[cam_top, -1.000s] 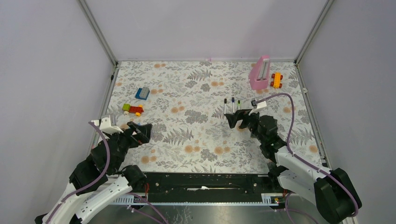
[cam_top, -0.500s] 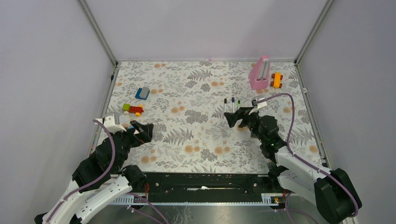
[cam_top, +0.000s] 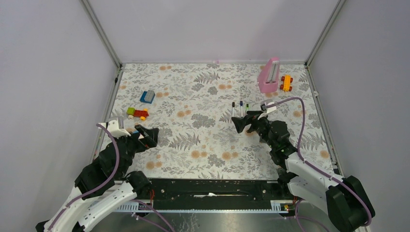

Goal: Insert the pens into the pen caps

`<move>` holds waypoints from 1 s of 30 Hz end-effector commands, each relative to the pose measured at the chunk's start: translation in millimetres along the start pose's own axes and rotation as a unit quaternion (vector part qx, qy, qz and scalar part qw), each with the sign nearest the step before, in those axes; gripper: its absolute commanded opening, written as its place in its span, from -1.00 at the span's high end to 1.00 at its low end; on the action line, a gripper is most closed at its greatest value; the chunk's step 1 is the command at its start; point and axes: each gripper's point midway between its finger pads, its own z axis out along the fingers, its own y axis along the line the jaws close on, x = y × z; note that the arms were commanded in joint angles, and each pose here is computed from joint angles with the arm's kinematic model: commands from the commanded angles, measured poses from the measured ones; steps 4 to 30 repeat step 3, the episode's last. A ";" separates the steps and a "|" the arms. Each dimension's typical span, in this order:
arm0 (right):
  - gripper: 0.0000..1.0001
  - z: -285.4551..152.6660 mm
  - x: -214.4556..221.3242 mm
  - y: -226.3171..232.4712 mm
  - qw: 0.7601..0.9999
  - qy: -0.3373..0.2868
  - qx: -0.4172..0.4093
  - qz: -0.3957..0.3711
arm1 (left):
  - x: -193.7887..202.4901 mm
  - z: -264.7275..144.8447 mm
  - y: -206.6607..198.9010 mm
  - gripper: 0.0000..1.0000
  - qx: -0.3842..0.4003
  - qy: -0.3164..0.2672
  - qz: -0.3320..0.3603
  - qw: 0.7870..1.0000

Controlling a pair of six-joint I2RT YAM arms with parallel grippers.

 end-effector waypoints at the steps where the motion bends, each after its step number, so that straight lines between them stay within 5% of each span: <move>1: -0.99 4.2 -17.3 10.9 0.999 -0.026 -0.024 -0.015 | -5.9 2.2 0.0 -0.98 -0.007 -0.013 -0.006 1.000; 30: -0.99 2.9 -17.4 10.0 0.999 -0.029 -0.022 -0.014 | -5.6 2.2 0.1 -0.98 -0.007 -0.013 -0.006 1.000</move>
